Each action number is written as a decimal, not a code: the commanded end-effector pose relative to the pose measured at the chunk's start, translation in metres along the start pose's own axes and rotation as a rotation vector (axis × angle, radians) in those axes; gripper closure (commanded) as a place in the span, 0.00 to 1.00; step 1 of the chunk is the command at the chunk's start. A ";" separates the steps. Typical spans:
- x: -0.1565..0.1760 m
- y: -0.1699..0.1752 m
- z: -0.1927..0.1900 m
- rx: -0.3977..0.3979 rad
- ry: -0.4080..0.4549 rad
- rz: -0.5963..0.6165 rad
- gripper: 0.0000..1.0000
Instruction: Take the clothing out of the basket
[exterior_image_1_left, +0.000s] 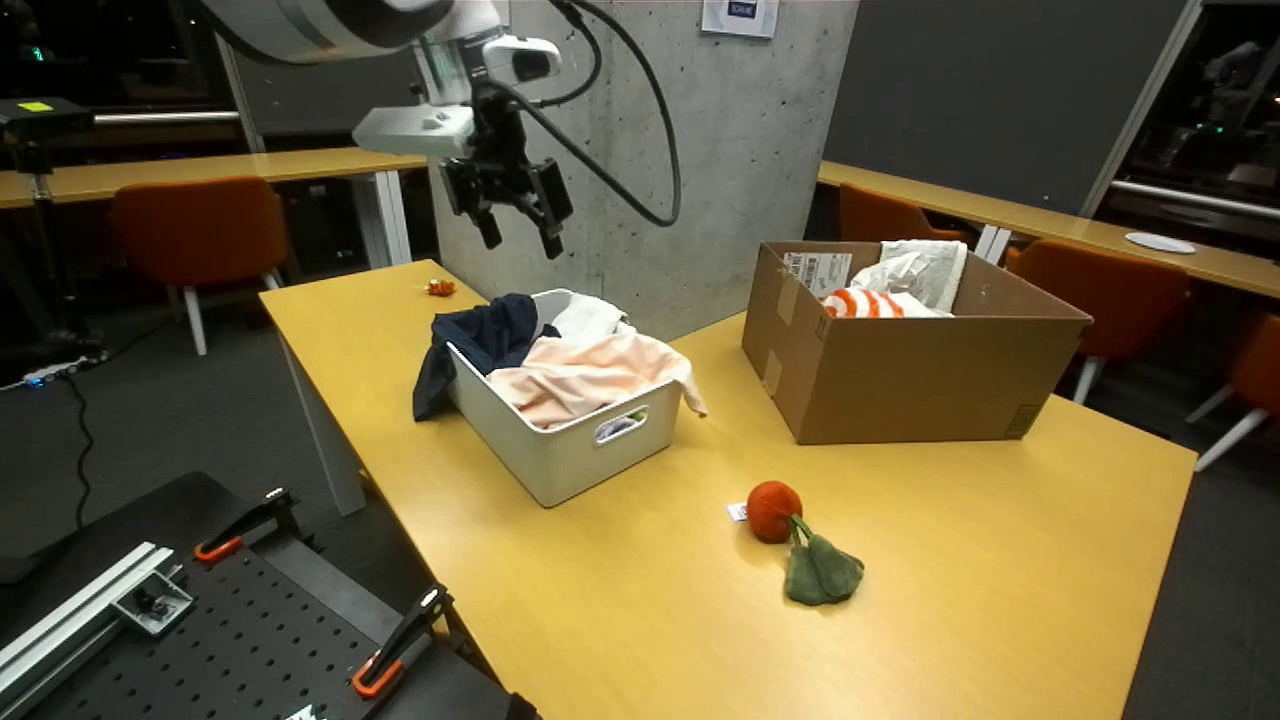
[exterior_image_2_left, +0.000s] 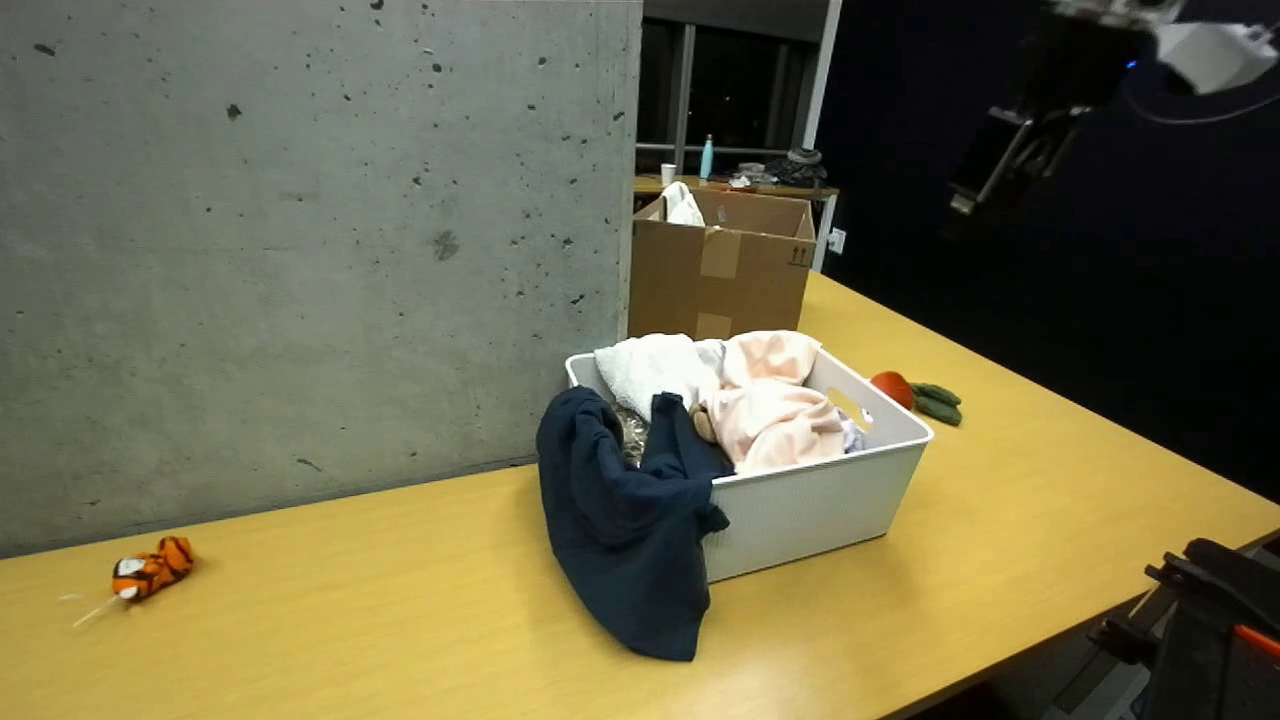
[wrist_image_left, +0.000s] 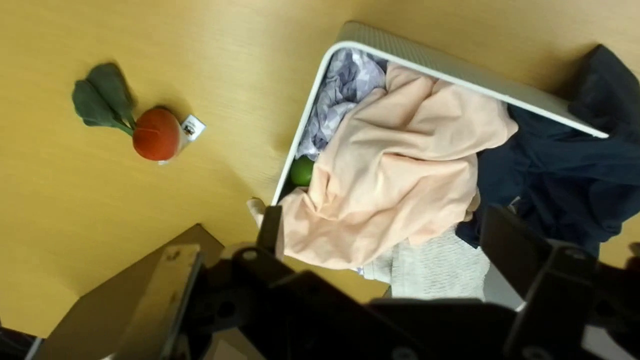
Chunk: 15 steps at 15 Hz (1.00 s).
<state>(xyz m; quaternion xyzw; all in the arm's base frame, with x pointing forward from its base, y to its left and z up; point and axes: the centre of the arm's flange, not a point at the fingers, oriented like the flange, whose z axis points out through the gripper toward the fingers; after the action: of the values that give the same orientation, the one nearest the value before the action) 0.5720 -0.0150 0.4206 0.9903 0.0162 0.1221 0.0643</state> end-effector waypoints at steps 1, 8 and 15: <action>0.079 -0.010 0.052 0.037 -0.017 -0.105 0.00; 0.162 -0.052 0.158 0.105 -0.066 -0.317 0.00; 0.195 -0.117 0.243 0.170 -0.165 -0.514 0.00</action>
<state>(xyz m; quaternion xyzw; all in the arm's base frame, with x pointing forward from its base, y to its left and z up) 0.7505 0.0571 0.2383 0.9715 0.2330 0.0375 0.0213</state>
